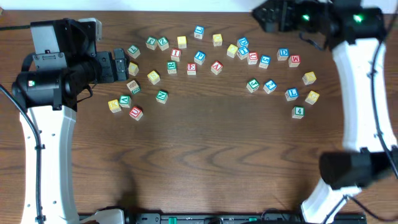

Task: Spell out AI2
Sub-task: 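Swing the right gripper over the red A block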

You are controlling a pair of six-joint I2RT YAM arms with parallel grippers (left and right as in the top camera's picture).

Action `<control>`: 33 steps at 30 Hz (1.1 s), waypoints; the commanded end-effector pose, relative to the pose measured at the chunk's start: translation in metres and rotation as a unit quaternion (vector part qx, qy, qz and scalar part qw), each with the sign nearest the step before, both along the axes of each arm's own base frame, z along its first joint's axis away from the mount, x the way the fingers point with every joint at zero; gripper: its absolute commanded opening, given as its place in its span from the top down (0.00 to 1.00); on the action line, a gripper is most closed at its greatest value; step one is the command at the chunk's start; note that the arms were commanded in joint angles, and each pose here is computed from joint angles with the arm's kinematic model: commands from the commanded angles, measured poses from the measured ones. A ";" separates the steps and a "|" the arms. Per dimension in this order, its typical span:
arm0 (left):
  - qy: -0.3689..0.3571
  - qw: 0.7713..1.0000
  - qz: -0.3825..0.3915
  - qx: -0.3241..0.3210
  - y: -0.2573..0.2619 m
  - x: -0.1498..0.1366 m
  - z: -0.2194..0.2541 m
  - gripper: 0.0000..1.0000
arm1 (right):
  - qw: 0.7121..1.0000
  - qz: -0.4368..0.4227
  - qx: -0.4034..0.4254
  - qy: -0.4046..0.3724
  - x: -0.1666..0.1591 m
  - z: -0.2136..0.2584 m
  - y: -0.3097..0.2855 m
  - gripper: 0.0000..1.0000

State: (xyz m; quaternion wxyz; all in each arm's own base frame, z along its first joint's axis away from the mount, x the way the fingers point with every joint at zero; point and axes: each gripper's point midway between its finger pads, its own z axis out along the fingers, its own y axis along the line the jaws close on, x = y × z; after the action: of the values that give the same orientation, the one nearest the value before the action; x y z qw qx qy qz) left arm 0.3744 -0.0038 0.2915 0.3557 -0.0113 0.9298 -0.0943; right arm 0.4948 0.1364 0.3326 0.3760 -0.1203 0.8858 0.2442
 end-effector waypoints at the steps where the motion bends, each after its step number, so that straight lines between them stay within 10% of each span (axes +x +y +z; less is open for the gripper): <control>1: -0.008 1.000 -0.004 0.001 0.000 0.002 0.007 0.03 | 1.000 0.022 -0.015 -0.003 0.012 -0.005 0.023 0.01; 21: -0.008 1.000 -0.004 0.001 0.000 0.002 0.007 0.02 | 0.997 0.052 -0.022 0.059 0.054 -0.118 0.109 0.12; 33: -0.008 1.000 -0.004 0.001 0.000 0.002 0.007 0.02 | 0.961 -0.192 -0.077 0.186 0.052 -0.216 0.105 0.29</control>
State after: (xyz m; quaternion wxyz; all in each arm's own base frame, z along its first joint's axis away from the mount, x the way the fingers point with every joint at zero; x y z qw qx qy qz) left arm 0.3744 -0.0038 0.2914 0.3557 -0.0113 0.9298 -0.0942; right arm 0.5419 0.2576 0.1260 0.2287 -0.0224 0.9598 0.1613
